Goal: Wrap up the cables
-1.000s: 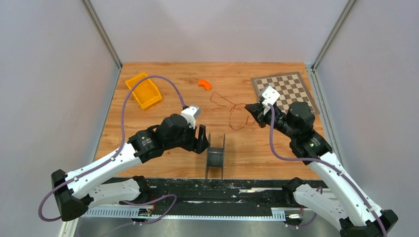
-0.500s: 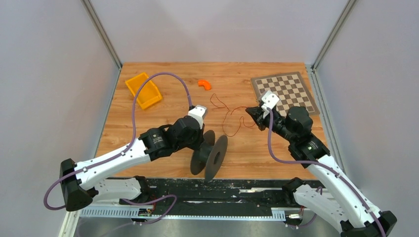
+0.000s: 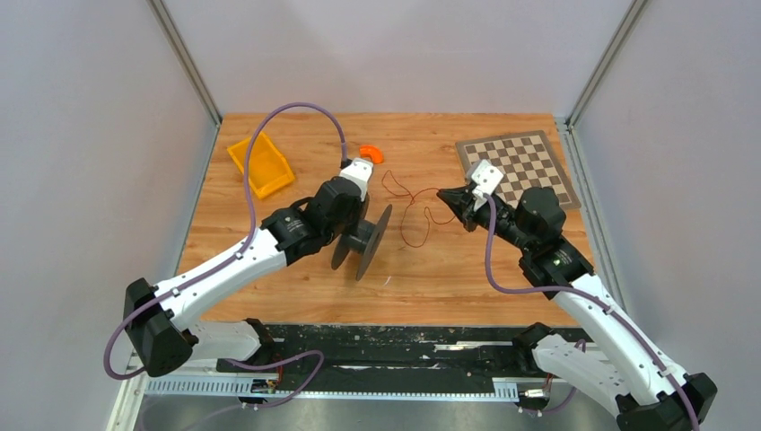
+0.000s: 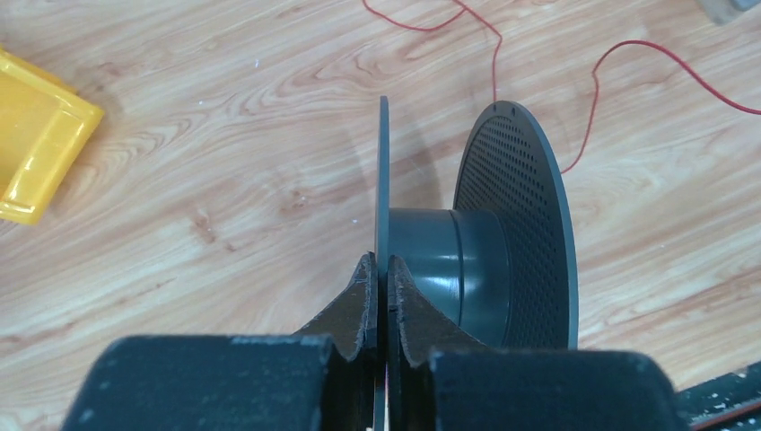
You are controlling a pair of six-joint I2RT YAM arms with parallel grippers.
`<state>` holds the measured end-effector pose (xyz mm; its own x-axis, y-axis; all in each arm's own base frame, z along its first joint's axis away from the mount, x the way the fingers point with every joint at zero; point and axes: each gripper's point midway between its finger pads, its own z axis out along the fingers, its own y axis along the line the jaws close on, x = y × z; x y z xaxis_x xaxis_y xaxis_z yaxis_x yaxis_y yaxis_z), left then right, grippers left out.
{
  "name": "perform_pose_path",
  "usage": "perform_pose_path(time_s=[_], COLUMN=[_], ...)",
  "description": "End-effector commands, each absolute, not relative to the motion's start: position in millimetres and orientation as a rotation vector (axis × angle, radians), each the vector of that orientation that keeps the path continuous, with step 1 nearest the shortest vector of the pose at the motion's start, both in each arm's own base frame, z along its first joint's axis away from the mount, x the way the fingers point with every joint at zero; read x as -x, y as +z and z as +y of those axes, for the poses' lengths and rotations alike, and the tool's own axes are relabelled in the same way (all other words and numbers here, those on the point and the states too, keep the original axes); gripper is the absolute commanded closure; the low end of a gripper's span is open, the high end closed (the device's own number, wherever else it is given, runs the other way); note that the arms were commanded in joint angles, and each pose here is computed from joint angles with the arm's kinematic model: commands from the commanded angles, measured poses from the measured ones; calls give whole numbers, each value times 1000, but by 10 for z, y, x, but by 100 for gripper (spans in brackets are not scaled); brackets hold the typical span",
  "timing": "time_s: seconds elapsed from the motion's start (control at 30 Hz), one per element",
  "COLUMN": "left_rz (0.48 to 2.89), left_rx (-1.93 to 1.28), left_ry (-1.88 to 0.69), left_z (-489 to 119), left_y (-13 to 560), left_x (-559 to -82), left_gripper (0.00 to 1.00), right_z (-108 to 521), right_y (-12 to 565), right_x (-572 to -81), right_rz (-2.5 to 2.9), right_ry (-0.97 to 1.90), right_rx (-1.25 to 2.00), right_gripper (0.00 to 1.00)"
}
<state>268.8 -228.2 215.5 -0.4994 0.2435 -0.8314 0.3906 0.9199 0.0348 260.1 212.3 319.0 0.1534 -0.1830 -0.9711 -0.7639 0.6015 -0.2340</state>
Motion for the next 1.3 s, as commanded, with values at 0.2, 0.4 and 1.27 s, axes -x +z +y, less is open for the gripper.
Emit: perform_pose_path(time_s=[0.2,0.4,1.27], left_rz=[2083,2128,2040], left_rx=[-468,-420,-412], left_ry=[-331,-369,-748], left_z=[-2416,-2316,-2052], left_y=[2257,2278,2585], left_x=[-2781,-2785,-2472], left_gripper=[73,64,39], right_z=[2215,2516,3396], right_y=[3097,3113,2363], right_x=[-2428,-2351,-2300], right_rz=[1296,1227,1328], right_ry=[558,597,479], right_rx=[955,1043,1271], right_gripper=[100,100,100])
